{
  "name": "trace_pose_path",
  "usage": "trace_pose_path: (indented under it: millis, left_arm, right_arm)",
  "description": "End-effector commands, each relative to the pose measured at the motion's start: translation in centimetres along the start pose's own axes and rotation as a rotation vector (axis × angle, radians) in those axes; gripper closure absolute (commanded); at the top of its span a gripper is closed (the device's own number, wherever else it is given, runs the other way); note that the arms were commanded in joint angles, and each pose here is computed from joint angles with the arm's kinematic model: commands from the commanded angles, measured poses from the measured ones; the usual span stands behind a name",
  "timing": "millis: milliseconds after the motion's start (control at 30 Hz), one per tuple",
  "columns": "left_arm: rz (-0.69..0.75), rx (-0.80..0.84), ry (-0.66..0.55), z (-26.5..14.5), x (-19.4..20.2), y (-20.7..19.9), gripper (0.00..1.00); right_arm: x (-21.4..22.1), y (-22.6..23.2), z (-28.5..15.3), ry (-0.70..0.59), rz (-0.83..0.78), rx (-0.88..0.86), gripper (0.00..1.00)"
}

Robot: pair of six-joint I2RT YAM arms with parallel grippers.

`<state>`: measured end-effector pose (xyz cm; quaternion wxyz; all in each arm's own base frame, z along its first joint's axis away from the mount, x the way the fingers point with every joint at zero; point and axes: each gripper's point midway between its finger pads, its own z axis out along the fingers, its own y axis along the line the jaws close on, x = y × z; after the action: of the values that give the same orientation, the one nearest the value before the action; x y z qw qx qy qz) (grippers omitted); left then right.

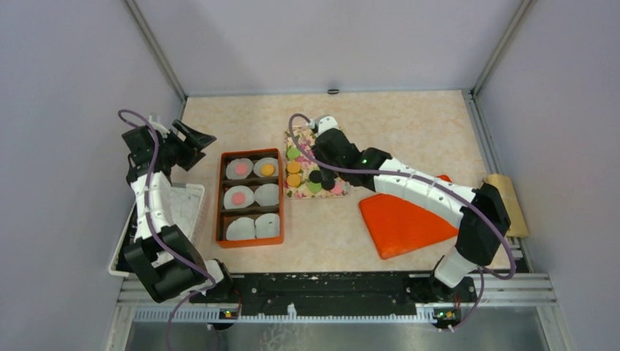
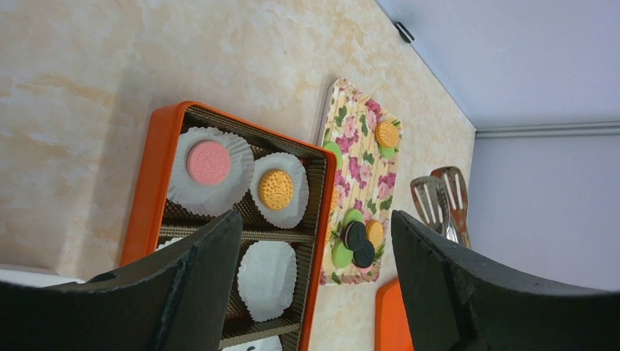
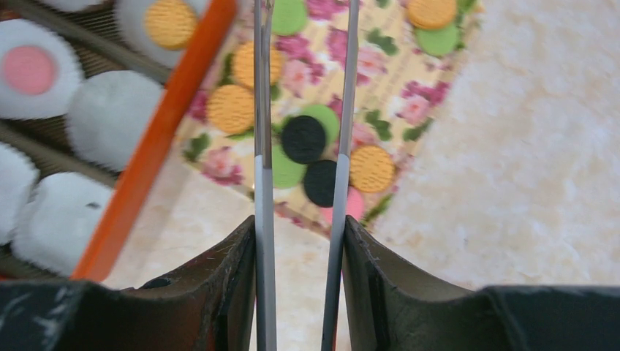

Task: Pack the cookies

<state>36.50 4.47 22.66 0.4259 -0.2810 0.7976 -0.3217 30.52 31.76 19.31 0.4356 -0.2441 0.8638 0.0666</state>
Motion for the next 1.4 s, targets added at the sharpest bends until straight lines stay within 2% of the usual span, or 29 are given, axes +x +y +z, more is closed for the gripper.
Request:
trace_pose_path:
  millis: [0, 333, 900, 1000, 1067, 1167, 1367]
  left_arm:
    - [0.017, 0.039, -0.009, 0.1, -0.3, -0.3, 0.20]
    - [0.020, 0.031, -0.005, 0.3, -0.2, 0.1, 0.20]
    - [0.004, 0.025, 0.016, 1.1, 0.3, 1.0, 0.20]
    - [0.003, 0.028, 0.019, 1.1, 0.4, 1.0, 0.20]
    - [0.001, 0.028, 0.020, 1.1, 0.5, 1.1, 0.20]
    - [0.001, 0.029, 0.020, 1.0, 0.5, 1.0, 0.20]
    - [0.012, 0.035, 0.014, 0.7, 0.3, 0.6, 0.20]
  right_arm:
    - [0.6, -4.0, 1.6, -0.004, 0.089, 0.076, 0.58]
    - [1.6, -7.5, 6.7, 0.060, 0.118, 0.135, 0.58]
    - [0.8, -8.4, 11.0, 0.093, 0.146, 0.129, 0.59]
    - [0.8, -8.3, 11.5, 0.106, 0.143, 0.121, 0.64]
    - [0.9, -8.1, 11.6, 0.113, 0.145, 0.112, 0.74]
    - [0.3, -8.0, 11.3, 0.093, 0.156, 0.099, 0.84]
    - [-2.1, -8.1, 9.5, 0.012, 0.166, 0.082, 0.93]
